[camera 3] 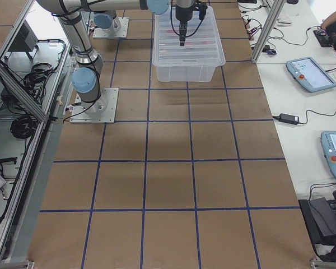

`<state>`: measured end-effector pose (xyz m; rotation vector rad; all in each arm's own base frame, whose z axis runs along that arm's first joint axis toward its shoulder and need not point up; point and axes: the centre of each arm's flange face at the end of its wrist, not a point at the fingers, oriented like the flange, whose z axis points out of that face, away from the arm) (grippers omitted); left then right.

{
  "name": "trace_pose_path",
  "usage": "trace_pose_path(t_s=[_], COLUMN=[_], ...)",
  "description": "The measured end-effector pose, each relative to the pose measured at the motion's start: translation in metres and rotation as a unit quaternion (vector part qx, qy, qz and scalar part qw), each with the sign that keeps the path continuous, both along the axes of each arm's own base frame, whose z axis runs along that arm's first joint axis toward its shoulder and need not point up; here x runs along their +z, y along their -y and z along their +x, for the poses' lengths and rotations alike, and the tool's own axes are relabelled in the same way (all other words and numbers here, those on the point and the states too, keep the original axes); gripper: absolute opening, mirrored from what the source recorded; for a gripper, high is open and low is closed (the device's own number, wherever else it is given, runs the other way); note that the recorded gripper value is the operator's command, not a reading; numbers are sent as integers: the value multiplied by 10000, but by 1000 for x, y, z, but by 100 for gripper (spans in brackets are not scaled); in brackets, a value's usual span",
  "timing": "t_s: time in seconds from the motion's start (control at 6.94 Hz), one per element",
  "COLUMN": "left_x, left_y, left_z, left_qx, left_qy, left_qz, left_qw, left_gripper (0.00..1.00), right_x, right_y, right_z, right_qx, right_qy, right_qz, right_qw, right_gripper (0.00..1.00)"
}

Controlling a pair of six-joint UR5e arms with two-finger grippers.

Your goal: Place red block in blue tray from box

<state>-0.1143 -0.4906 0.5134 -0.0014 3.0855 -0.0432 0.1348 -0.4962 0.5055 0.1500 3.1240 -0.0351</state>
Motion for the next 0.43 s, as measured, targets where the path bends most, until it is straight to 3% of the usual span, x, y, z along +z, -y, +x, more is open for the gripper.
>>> trace_pose_path(t_s=[0.43], left_x=[-2], left_y=[-5], left_z=[0], left_qx=[-3], left_qy=[40], left_qz=[24], left_qw=[10000], left_gripper=[100], right_x=[1], right_y=[-1], right_z=[0], right_qx=[-2], right_qy=[23], right_qz=[-6], right_qw=[10000], right_gripper=[100])
